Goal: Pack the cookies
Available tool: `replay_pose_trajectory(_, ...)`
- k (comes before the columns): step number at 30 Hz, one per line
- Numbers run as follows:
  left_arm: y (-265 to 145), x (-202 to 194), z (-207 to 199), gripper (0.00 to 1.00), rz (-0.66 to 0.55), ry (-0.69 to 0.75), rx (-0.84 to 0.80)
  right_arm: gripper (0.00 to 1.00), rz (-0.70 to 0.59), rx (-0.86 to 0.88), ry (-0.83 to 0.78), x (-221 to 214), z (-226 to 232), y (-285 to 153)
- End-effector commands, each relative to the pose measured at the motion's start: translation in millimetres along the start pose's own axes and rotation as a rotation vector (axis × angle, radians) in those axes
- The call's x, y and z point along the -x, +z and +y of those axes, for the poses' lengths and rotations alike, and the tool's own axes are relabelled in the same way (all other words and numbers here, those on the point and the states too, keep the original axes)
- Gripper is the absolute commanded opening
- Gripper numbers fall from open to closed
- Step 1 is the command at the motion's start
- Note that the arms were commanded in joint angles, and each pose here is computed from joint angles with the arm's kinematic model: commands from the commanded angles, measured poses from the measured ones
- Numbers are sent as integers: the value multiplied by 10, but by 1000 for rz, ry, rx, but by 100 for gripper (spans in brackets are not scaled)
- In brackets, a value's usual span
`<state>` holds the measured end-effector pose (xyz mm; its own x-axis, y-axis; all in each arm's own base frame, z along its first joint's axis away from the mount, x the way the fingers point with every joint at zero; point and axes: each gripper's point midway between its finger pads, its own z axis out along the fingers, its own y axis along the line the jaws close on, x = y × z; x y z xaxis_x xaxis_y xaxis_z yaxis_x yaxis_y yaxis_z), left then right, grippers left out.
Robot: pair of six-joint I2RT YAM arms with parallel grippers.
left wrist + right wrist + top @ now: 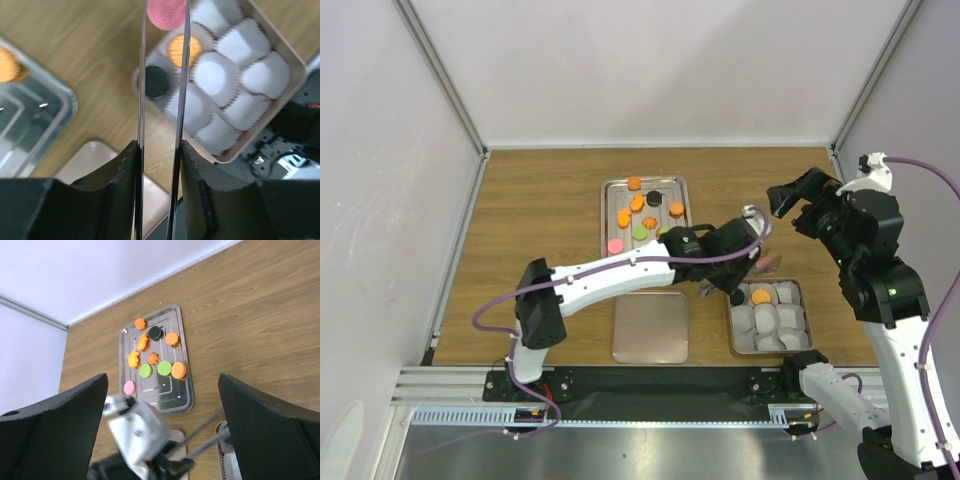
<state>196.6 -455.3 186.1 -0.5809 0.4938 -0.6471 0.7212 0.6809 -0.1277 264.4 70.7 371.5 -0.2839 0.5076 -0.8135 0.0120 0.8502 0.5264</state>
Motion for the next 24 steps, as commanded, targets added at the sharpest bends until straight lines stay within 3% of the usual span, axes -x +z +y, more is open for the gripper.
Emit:
replay_pose_trajectory(1, -96, 285, -385, 41, -90, 32, -107, 100, -90, -18, 30, 259, 31, -157)
replay_pose_trajectory(12, 106, 140, -796, 41, -55, 93, -174, 100, -86, -32, 33, 247, 2, -181)
replay_pose_trajectory(24, 311, 118, -843, 42, -48, 100, -168, 100, -53, -19, 17, 175, 13, -158)
